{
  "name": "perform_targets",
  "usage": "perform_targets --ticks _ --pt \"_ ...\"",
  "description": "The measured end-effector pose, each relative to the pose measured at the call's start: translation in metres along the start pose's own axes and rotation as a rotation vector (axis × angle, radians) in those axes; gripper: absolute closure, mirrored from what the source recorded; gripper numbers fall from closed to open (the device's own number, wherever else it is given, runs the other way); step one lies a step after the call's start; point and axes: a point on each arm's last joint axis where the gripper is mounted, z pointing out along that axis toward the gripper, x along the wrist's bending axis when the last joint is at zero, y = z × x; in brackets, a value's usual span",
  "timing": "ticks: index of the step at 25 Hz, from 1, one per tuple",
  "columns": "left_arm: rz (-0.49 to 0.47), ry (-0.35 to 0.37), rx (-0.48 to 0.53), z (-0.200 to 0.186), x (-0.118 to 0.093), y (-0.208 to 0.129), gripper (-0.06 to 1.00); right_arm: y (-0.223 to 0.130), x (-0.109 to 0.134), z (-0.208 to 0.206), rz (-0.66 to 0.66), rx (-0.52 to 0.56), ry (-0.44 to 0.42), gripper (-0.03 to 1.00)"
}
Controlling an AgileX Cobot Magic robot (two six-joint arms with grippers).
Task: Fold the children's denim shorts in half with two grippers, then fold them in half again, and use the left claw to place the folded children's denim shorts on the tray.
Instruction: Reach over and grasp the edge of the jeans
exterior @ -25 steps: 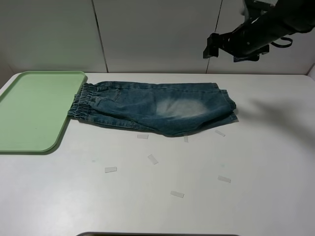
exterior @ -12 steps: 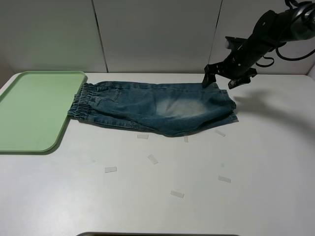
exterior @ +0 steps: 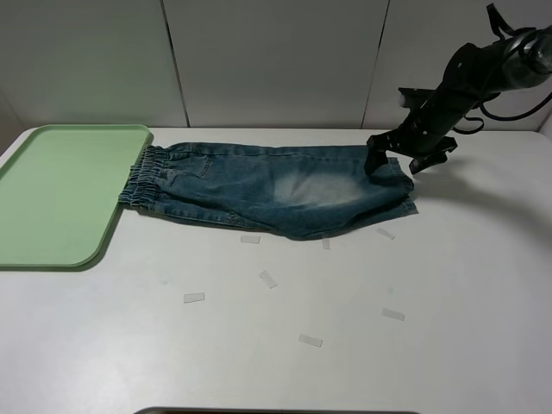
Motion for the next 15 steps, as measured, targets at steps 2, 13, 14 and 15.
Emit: perform_targets --ticks 2,13,14,15 --pt "0.000 0.000 0.000 0.000 0.000 0.000 0.18 -0.001 0.002 0.002 0.010 0.007 0.010 0.27" --pt "0.000 0.000 0.000 0.000 0.000 0.000 0.18 -0.003 0.032 0.008 0.071 0.044 0.106 0.31" --pt "0.000 0.000 0.000 0.000 0.000 0.000 0.18 -0.003 0.035 0.009 0.067 0.046 0.109 0.36" --pt "0.000 0.000 0.000 0.000 0.000 0.000 0.18 -0.004 0.039 0.011 0.062 0.052 0.114 0.42"
